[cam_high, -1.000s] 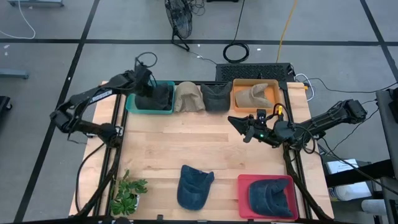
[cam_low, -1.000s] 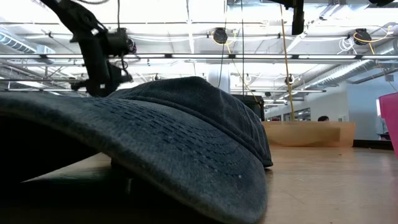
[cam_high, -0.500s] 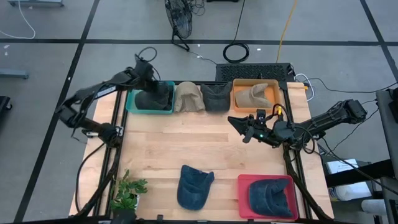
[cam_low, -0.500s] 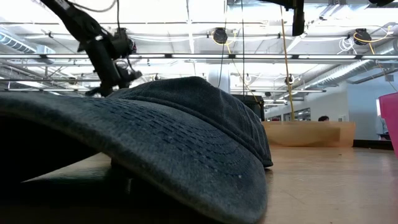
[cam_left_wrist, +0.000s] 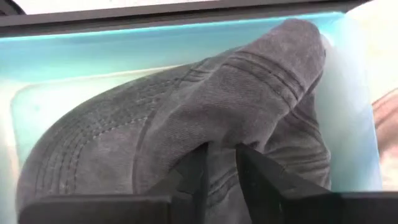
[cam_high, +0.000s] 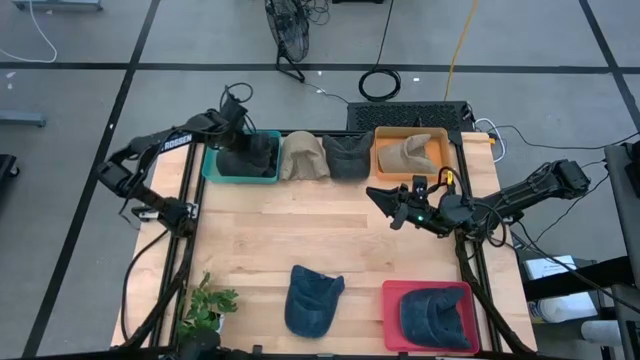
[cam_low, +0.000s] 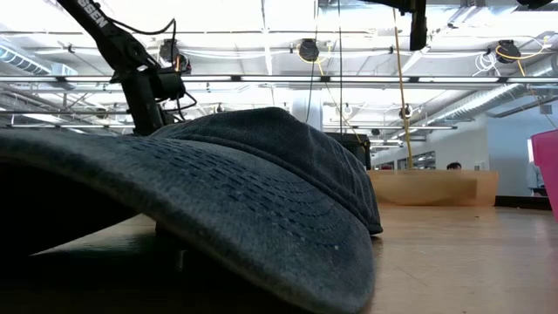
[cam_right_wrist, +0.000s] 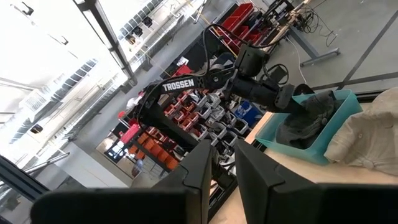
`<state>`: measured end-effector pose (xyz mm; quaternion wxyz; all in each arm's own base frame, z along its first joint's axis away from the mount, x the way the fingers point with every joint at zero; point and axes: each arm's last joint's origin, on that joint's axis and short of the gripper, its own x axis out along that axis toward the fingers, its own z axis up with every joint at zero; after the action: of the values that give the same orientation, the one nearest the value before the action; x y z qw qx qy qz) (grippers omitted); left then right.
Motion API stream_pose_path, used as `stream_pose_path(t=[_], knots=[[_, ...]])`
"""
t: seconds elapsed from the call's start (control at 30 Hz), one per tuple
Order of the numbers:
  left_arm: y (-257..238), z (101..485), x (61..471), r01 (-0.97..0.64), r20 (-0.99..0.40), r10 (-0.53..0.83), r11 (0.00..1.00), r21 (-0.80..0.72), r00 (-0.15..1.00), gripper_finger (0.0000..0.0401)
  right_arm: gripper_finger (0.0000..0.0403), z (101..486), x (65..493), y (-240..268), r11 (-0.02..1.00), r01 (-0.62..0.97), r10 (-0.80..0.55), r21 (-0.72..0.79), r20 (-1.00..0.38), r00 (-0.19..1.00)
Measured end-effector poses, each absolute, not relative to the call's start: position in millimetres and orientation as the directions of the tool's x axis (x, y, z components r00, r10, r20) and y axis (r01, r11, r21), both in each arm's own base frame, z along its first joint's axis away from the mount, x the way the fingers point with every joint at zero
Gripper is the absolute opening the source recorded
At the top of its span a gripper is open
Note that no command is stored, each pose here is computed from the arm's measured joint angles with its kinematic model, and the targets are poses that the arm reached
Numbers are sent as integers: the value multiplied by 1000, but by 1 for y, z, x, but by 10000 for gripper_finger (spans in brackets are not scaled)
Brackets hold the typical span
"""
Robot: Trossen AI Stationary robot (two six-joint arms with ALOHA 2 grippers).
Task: Pick & Place hat
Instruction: Put the bottom black cap into the green bin, then adjust the green bin
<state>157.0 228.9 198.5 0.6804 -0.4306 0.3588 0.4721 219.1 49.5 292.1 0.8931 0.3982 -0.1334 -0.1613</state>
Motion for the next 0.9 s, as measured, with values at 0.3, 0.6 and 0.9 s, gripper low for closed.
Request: stream_pose_path(t=[0.3,0.6,0.9], knots=[[216,234,152,-870,-795,353,184,-458,493,93,54,292,220,45,660,213,-412,721,109,905],[176,283,151,-780,-656,425,292,-553,624,93,54,305,221,19,605,173,-517,777,219,827],[124,295,177,-657,-627,281,553,-513,727,93,54,304,223,11,633,169,-492,756,224,841]])
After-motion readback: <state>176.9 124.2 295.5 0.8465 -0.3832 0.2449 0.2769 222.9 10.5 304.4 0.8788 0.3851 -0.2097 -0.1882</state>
